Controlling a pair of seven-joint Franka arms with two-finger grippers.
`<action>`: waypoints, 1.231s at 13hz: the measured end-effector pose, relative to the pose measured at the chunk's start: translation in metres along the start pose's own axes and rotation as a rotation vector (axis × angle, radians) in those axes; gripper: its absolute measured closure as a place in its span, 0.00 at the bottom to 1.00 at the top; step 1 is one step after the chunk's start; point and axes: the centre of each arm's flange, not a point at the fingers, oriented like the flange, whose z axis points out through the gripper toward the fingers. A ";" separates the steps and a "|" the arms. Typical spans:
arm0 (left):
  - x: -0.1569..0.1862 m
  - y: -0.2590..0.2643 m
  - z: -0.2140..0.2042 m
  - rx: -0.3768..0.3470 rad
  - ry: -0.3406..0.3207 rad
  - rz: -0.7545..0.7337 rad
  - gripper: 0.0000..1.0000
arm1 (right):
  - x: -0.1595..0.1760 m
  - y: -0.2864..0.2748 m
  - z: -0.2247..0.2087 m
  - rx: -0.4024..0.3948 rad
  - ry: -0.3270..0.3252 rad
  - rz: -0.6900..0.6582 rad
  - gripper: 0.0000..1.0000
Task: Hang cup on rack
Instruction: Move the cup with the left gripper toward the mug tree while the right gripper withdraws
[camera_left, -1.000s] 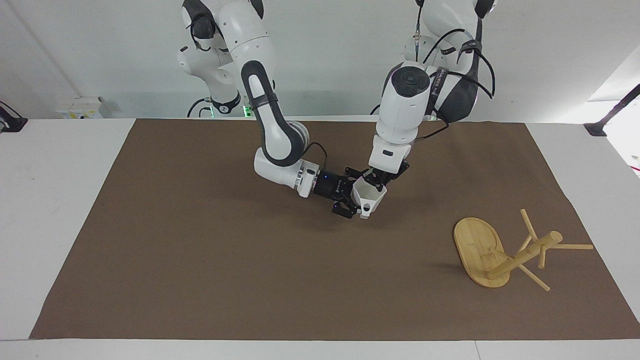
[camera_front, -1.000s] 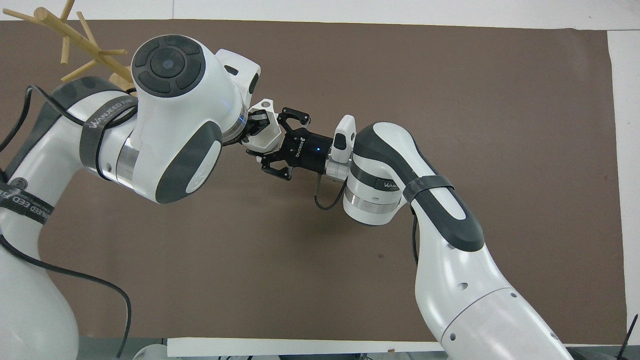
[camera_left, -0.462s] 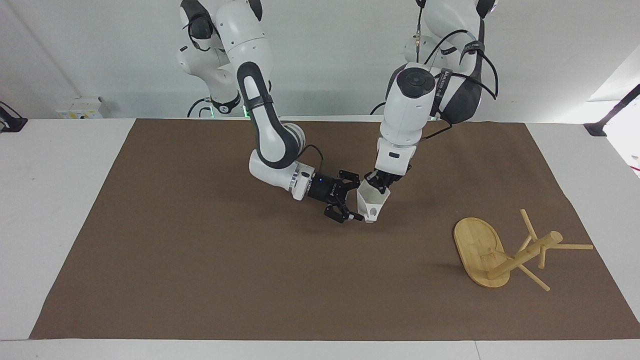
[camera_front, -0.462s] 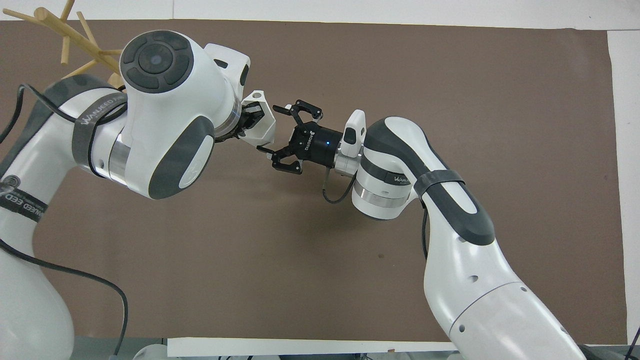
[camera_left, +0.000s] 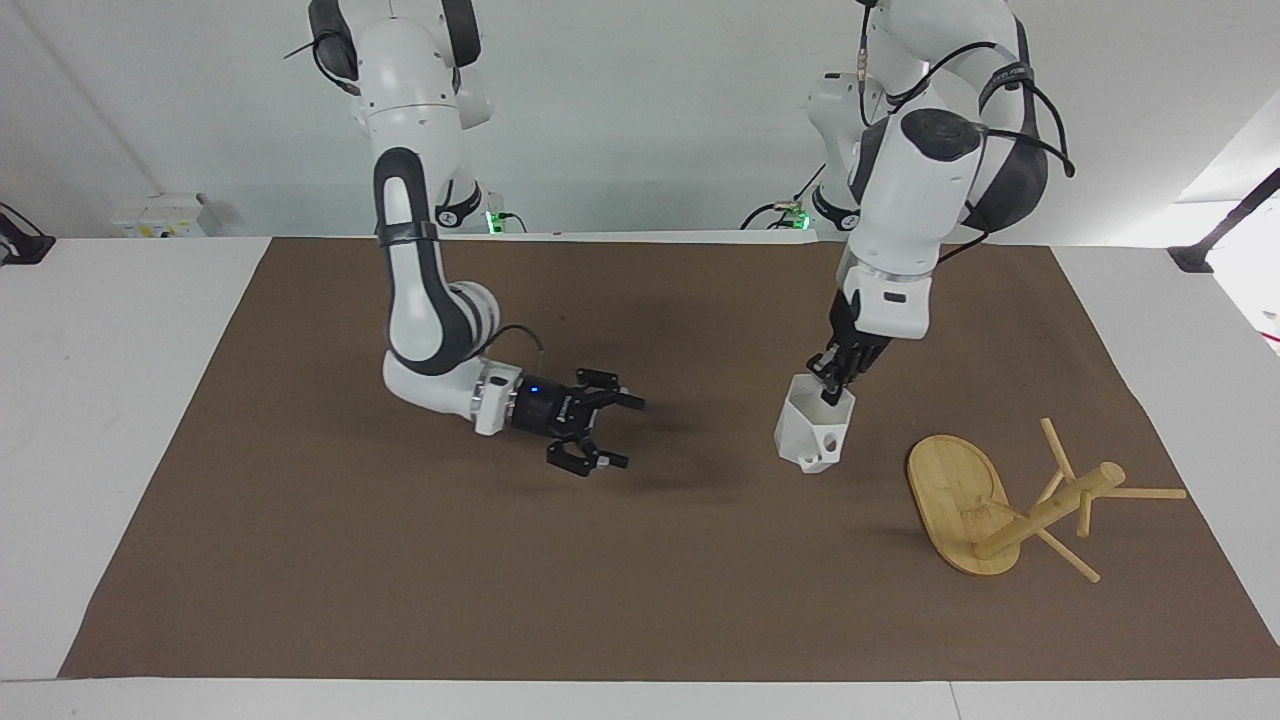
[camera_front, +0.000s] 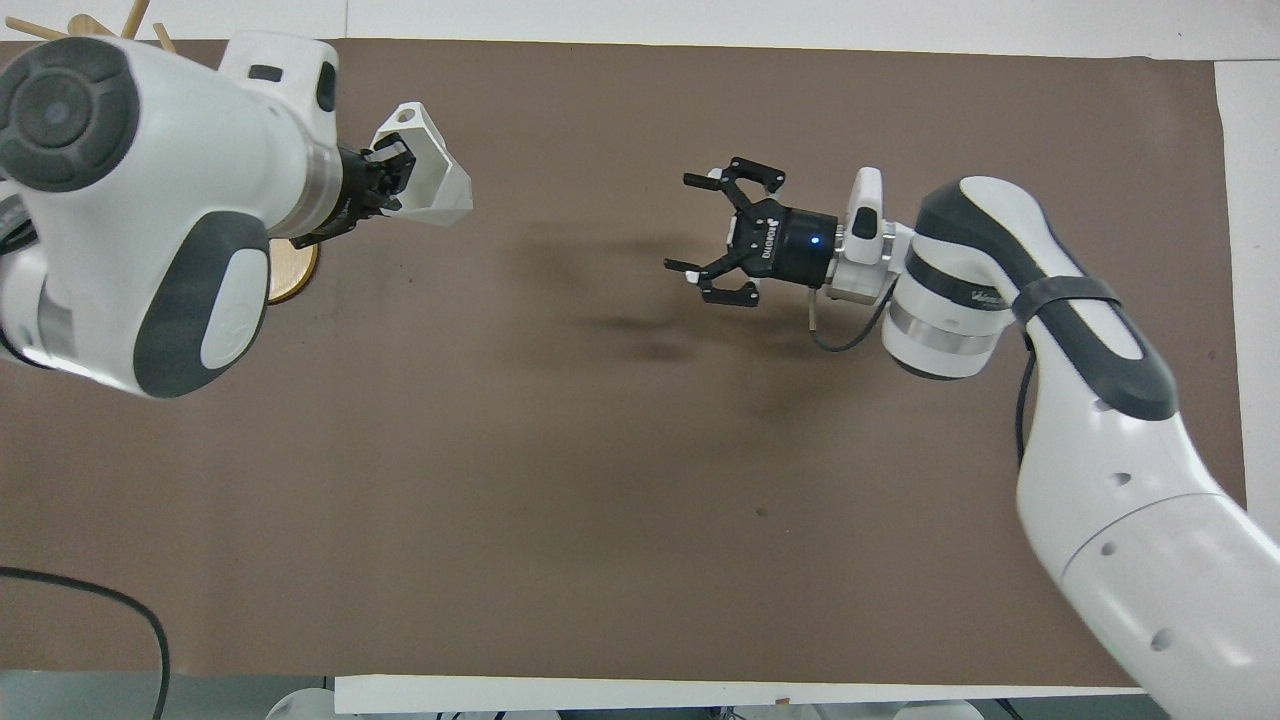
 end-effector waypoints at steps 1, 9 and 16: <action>-0.008 -0.022 0.006 -0.068 0.050 -0.010 0.96 | -0.007 0.011 -0.051 0.036 -0.033 -0.006 0.00; -0.028 -0.114 0.056 -0.339 0.309 -0.078 0.96 | 0.094 0.028 -0.290 0.252 -0.633 0.156 0.00; 0.012 -0.127 0.083 -0.310 0.347 -0.131 0.96 | 0.198 0.011 -0.305 -0.039 -1.130 0.572 0.00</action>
